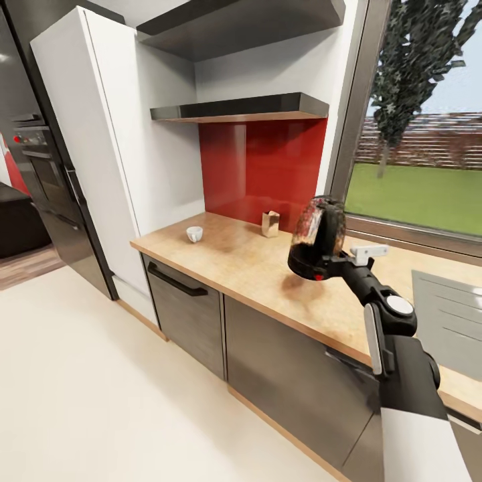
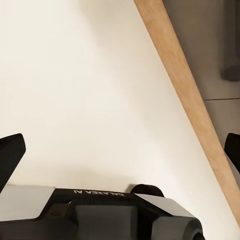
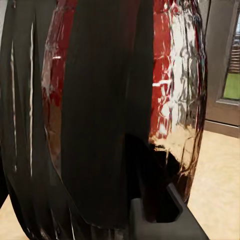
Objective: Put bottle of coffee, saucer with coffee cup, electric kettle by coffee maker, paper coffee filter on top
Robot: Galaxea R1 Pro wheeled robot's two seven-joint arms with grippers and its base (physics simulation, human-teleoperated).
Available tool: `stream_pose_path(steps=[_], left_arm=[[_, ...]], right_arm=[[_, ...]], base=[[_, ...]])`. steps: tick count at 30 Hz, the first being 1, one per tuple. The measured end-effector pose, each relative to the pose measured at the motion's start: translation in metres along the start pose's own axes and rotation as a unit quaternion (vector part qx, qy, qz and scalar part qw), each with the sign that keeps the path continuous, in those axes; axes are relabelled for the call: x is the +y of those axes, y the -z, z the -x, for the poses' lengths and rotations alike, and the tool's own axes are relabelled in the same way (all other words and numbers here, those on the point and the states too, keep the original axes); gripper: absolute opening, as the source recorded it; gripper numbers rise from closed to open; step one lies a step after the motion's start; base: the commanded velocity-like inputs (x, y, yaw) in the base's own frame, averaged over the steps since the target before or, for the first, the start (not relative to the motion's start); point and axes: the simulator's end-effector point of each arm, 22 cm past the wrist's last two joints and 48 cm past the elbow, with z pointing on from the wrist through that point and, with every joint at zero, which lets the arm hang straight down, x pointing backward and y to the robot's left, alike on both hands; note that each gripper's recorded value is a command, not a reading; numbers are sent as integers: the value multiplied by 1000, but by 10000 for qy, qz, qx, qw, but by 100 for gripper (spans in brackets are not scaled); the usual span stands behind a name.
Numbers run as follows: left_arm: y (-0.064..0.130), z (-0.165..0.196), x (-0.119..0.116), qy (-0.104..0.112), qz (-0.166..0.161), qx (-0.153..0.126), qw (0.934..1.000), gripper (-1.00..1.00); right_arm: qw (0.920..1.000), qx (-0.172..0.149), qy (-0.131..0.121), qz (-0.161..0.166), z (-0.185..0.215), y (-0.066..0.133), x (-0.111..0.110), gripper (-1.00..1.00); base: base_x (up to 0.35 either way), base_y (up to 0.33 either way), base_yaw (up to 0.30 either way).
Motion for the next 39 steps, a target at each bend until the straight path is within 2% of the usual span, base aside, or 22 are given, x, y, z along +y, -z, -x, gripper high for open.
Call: stream_pose_path(steps=[4, 11, 16, 17, 18, 20, 27, 34, 39], left_arm=[[0, 0, 0, 0, 0, 0, 10000, 100], [0, 0, 0, 0, 0, 1, 10000, 100], [0, 0, 0, -1, -1, -1, 10000, 100], [0, 1, 0, -4, -5, -7, 10000, 100], [0, 1, -1, -6, -7, -8, 10000, 100], [0, 1, -1, -7, -6, -11, 10000, 100], [0, 1, 0, -6, -2, -11, 10000, 100], [0, 1, 0, -7, -1, -10, 10000, 100], [-1, 1, -1, -8, -3, -12, 10000, 100]], right_arm=[[10000, 3, 7, -4, -2, 1, 0, -100], [9996, 276, -67, -12, -13, 1, -1, -100], [9996, 288, -76, -15, -14, 1, -1, -100], [9992, 301, -209, -164, -17, 4, -17, -100], [9988, 314, -225, -298, -20, 10, -39, -100], [9985, 291, -454, 114, -21, 15, -37, -100], [9985, 281, -429, 173, -21, 21, -50, -100], [9985, 279, -432, 183, -21, 21, -51, -100], [9985, 280, -433, 190, -21, 21, -51, -100]], base=[[0, 0, 0], [0, 0, 0], [0, 0, 0], [0, 0, 0], [0, 0, 0], [0, 0, 0], [0, 0, 0], [0, 0, -11], [0, 0, -196]])
